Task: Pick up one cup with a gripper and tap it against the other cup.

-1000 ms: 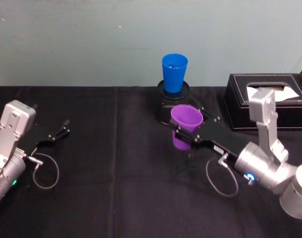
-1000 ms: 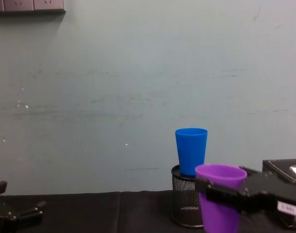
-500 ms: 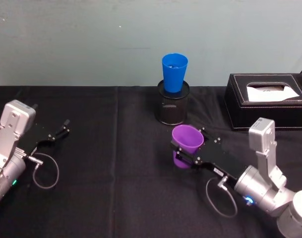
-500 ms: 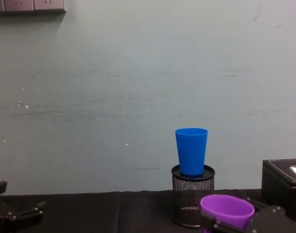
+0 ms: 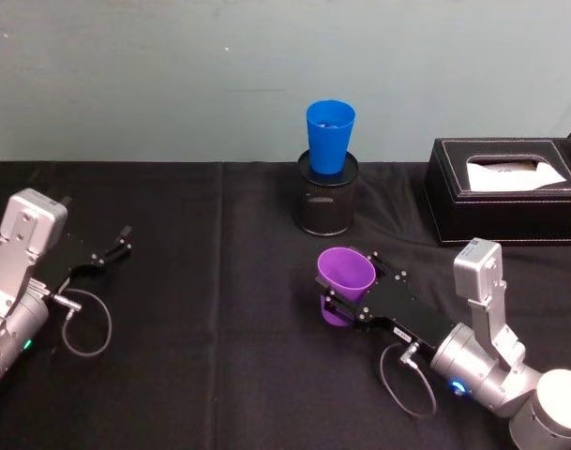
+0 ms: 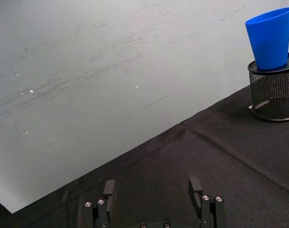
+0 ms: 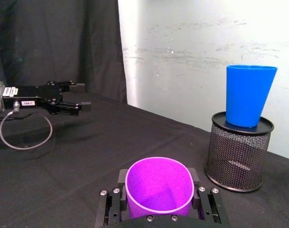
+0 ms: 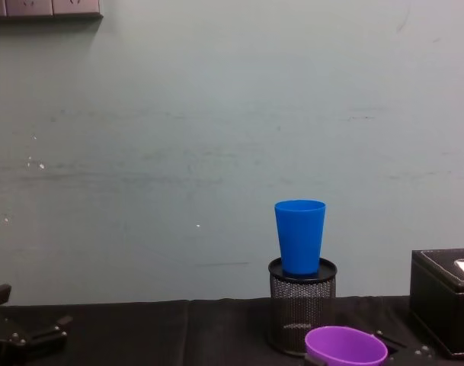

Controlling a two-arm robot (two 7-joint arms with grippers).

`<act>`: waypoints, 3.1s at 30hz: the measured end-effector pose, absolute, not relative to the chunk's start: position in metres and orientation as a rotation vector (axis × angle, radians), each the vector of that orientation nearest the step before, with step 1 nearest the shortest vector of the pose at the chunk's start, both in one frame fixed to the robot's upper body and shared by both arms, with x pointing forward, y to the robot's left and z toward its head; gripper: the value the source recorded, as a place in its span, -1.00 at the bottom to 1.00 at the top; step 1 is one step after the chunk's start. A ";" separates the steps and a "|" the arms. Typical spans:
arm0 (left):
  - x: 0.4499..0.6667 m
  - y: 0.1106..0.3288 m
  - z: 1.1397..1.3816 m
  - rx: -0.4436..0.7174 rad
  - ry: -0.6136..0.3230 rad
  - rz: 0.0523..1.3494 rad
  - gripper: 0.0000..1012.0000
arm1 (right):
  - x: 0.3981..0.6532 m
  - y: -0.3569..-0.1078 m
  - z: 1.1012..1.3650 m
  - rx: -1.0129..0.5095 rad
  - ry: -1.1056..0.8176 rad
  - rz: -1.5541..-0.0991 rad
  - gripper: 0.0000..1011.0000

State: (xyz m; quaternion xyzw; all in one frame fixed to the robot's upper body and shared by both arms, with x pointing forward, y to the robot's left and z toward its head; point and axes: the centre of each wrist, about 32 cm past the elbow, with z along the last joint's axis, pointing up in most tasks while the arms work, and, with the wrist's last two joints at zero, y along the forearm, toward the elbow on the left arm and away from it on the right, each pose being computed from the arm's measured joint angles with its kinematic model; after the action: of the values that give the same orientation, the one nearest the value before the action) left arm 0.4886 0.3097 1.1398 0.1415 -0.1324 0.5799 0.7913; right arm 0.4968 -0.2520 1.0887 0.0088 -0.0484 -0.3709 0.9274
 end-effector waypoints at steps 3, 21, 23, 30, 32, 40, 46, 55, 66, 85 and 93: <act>0.489 0.310 1.140 0.305 -0.285 1.248 0.98 | 0.498 -0.250 1.086 0.022 -0.097 -0.764 0.45; 0.489 0.310 1.140 0.304 -0.285 1.248 0.98 | 0.500 -0.248 1.078 0.033 -0.084 -0.767 0.45; 0.489 0.310 1.140 0.304 -0.285 1.248 0.98 | 0.500 -0.248 1.078 0.032 -0.084 -0.767 0.51; 0.489 0.310 1.140 0.304 -0.285 1.248 0.98 | 0.500 -0.248 1.078 0.031 -0.084 -0.766 0.88; 0.489 0.310 1.140 0.304 -0.285 1.248 0.98 | 0.500 -0.248 1.078 0.031 -0.084 -0.766 0.96; 0.489 0.310 1.140 0.304 -0.285 1.248 0.98 | 0.499 -0.247 1.086 0.047 -0.099 -0.767 0.99; 0.489 0.310 1.140 0.304 -0.285 1.248 0.98 | 0.497 -0.248 1.103 0.075 -0.120 -0.774 0.99; 0.489 0.310 1.140 0.304 -0.285 1.248 0.98 | 0.483 -0.259 1.132 0.087 -0.135 -0.889 0.99; 0.489 0.310 1.140 0.304 -0.285 1.248 0.98 | 0.469 -0.276 1.146 -0.010 -0.080 -1.104 0.99; 0.489 0.310 1.140 0.304 -0.285 1.248 0.98 | 0.470 -0.280 1.134 -0.074 -0.066 -1.142 0.99; 0.489 0.310 1.140 0.304 -0.285 1.248 0.98 | 0.469 -0.279 1.134 -0.074 -0.067 -1.142 0.99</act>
State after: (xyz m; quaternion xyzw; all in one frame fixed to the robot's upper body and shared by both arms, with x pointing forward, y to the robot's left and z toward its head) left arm 0.4886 0.3097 1.1398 0.1415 -0.1325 0.5799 0.7913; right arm 0.4694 -0.2795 1.1345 -0.0349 -0.0315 -0.5403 0.8402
